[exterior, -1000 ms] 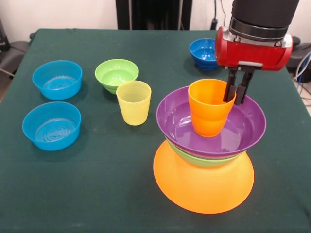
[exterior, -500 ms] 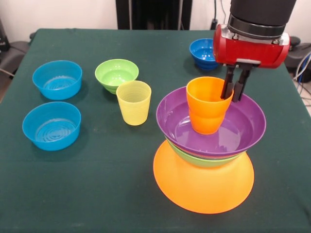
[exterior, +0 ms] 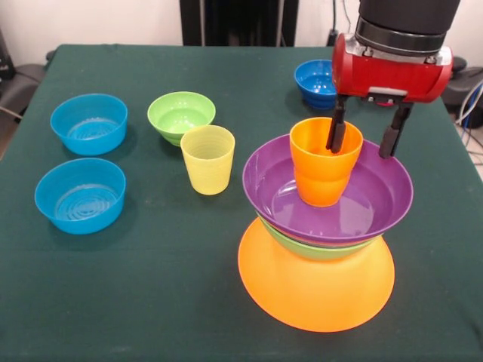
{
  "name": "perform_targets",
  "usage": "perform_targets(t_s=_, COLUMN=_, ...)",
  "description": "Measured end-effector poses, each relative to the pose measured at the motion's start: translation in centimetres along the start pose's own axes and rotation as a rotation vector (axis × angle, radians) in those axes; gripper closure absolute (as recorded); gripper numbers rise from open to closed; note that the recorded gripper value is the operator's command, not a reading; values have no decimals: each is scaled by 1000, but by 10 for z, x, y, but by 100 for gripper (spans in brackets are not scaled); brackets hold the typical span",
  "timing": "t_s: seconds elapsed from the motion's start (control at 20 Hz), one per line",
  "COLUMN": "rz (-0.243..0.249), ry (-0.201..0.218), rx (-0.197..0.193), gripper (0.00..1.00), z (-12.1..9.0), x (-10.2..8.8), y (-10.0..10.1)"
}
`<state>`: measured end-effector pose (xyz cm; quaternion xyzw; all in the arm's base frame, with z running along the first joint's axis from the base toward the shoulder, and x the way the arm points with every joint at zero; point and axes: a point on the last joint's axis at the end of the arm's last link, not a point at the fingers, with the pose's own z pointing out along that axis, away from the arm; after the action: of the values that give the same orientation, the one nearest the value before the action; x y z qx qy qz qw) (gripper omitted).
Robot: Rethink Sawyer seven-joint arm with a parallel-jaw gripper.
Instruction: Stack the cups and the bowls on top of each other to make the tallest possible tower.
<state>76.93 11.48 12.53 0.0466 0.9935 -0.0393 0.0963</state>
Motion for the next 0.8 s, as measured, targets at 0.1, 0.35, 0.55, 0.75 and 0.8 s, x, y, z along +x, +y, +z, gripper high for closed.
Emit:
perform_targets(t_s=0.1, rz=0, ry=-7, rx=-2, gripper=0, z=0, x=-1, y=0)
perform_targets(t_s=0.35, rz=-1, ry=-30, rx=-9, gripper=0, z=0, x=-4, y=2)
perform_targets(t_s=0.55, rz=-3, ry=-43, rx=-10, gripper=0, z=-1, x=-5, y=2)
perform_targets(t_s=0.75, rz=-6, ry=-48, rx=-10, gripper=0, z=-4, x=-6, y=3)
perform_targets(t_s=0.8, rz=-7, ry=-50, rx=-9, gripper=0, z=-5, x=-7, y=4)
